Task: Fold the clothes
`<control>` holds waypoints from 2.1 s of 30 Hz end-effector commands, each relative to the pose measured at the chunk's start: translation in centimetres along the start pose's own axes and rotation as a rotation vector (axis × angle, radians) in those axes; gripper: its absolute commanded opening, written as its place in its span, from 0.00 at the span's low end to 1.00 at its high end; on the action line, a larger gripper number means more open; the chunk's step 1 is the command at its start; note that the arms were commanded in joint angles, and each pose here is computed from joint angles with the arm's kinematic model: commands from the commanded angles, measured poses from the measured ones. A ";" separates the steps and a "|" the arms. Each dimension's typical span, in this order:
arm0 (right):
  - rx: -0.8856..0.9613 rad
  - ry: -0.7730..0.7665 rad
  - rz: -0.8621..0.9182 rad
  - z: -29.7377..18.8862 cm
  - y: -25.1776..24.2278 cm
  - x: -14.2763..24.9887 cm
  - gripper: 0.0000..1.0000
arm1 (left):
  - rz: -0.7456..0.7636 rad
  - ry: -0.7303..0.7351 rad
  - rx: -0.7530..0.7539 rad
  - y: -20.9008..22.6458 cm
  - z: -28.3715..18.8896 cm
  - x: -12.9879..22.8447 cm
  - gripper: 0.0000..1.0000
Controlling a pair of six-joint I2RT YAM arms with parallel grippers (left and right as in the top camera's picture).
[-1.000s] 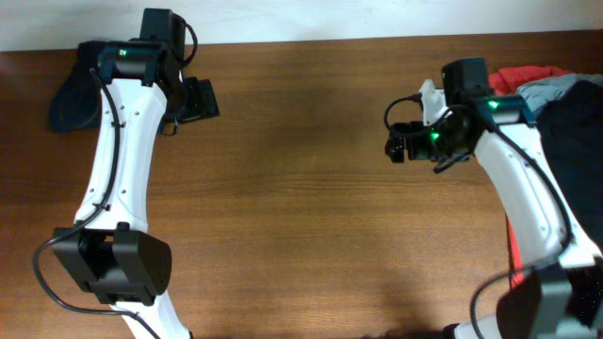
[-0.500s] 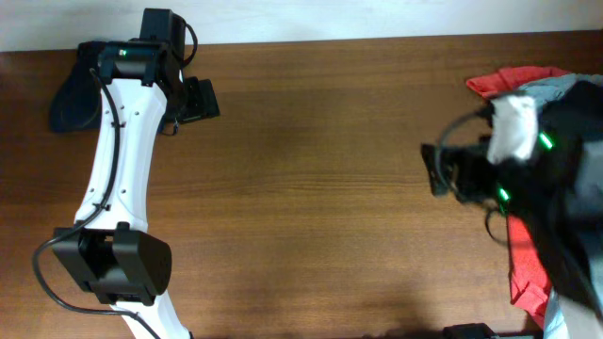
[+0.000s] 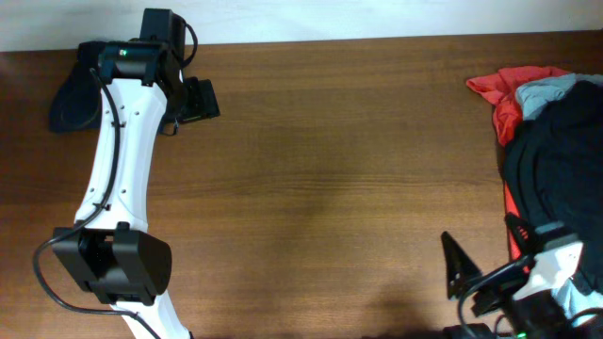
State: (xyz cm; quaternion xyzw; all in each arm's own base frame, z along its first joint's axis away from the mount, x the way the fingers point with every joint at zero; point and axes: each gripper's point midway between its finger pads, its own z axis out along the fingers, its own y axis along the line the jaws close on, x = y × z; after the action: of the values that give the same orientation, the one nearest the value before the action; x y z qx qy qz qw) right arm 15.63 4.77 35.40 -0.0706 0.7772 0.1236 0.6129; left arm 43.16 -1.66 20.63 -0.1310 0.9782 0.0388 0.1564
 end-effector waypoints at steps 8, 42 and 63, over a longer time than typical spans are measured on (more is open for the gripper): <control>0.000 -0.246 -0.051 5.6 -2.0 6.6 0.99 | -0.009 -0.005 0.004 0.0 -0.2 0.1 0.99; 0.055 -0.207 -0.036 11.5 -4.8 15.0 0.99 | -0.009 -0.005 0.005 -0.1 -0.2 0.1 0.99; 0.060 -0.125 -0.019 11.9 -5.0 17.1 0.99 | -0.009 -0.005 0.004 0.0 -0.2 0.1 0.99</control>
State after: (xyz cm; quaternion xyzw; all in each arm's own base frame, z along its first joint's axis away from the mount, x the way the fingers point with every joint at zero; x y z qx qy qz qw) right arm 23.93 4.33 15.95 -0.0591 0.7391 0.1026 0.6631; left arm 43.17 -1.65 20.64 -0.1307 0.9782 0.0393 0.1567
